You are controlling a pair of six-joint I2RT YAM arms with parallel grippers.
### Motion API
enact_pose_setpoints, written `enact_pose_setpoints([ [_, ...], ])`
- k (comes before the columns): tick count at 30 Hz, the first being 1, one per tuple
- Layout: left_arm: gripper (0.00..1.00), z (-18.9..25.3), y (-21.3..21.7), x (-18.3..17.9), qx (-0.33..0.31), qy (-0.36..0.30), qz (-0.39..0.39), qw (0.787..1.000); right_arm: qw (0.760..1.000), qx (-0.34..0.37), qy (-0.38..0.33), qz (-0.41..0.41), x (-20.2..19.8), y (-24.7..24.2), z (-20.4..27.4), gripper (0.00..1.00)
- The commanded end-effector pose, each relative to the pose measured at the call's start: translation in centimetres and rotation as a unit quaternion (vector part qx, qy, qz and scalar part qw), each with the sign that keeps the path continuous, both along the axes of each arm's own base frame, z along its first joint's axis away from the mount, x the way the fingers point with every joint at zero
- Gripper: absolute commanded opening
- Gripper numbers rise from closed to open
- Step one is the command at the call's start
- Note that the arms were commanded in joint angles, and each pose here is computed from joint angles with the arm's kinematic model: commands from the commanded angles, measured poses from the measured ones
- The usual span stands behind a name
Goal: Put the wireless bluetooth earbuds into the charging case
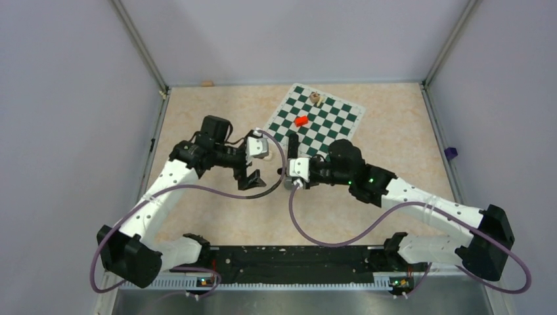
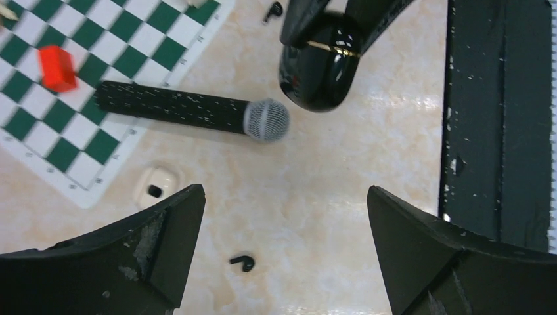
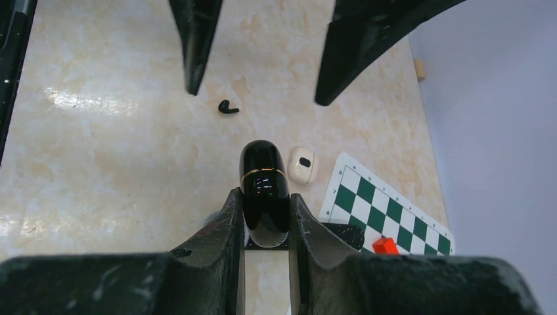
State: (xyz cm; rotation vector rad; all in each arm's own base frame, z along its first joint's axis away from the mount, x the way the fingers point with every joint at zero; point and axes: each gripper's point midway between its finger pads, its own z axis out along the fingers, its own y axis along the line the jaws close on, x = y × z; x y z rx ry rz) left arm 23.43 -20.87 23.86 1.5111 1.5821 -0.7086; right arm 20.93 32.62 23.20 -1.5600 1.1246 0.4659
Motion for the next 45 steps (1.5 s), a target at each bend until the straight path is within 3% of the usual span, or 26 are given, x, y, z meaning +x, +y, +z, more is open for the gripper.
enact_pose_setpoints([
  [1, 0.99, 0.0, -1.1, -0.7, -0.034, -0.009, -0.008, 0.999, 0.999, 0.044, 0.011, -0.002, 0.2, 0.7, 2.3, 0.0],
  [9, 0.98, -0.4, -2.1, -2.1, -0.042, 0.007, -0.038, 0.998, 0.998, 0.038, 0.057, 0.004, 0.1, 1.8, 0.7, 0.0],
  [17, 0.92, -1.9, -2.9, -2.7, -0.028, 0.024, -0.056, 0.998, 0.995, 0.053, 0.081, 0.015, -0.1, 2.8, 0.6, 0.0],
  [29, 0.65, -2.9, -4.0, -2.7, -0.012, 0.042, -0.069, 0.997, 0.994, 0.053, 0.095, 0.024, -0.4, 3.2, 0.2, 0.0],
  [35, 0.68, -3.4, -4.0, -2.8, -0.003, 0.04, -0.071, 0.997, 0.993, 0.053, 0.1, 0.025, -0.4, 3.3, 0.3, 0.0],
  [40, 0.5, -3.4, -4.1, -2.9, -0.001, 0.04, -0.074, 0.996, 0.993, 0.053, 0.104, 0.029, -0.6, 3.5, 0.2, 0.0],
  [43, 0.35, -3.3, -4.2, -3.0, -0.003, 0.041, -0.075, 0.996, 0.992, 0.053, 0.107, 0.029, -0.6, 3.5, 0.2, 0.0],
  [45, 0.19, -3.4, -4.2, -3.1, -0.003, 0.043, -0.078, 0.996, 0.993, 0.054, 0.106, 0.029, -0.6, 3.5, 0.4, 0.0],
])
